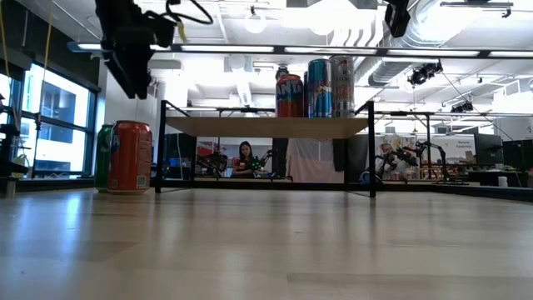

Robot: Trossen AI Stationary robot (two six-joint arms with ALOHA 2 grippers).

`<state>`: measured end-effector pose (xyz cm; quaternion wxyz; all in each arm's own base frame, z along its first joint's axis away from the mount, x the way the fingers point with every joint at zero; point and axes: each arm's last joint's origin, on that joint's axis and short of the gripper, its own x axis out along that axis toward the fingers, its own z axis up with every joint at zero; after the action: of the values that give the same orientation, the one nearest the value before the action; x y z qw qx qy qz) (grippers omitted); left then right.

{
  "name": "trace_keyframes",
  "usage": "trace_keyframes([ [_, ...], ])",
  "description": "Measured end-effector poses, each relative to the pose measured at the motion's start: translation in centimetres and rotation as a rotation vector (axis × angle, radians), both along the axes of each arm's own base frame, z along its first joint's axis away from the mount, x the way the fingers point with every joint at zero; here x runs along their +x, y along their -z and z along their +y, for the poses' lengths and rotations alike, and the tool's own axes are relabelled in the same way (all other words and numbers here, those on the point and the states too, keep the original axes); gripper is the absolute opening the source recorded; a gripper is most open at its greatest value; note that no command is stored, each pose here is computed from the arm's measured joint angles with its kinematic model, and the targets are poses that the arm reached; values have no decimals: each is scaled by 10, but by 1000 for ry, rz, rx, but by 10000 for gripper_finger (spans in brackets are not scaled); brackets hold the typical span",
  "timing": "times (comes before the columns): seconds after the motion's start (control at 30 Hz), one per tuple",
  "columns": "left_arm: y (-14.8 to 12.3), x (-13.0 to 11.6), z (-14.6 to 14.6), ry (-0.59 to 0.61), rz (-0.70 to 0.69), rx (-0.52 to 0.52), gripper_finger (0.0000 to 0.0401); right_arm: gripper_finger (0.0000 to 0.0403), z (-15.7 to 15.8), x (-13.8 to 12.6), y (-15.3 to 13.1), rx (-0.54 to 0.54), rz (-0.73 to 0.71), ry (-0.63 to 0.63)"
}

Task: Place canned beverage on shelf
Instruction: Put the red soda can on the shelf aligned with the other red soda can

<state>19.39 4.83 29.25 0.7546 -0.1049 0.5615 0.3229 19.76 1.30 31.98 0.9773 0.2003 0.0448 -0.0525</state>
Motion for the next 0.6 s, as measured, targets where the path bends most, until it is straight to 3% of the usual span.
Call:
trace_keyframes([
  [0.23,9,6,0,-23,50,-40,395,0,0,0,0,-1,0,8],
  [0.6,43,12,9,148,237,-117,394,0,0,0,0,-26,3,6],
])
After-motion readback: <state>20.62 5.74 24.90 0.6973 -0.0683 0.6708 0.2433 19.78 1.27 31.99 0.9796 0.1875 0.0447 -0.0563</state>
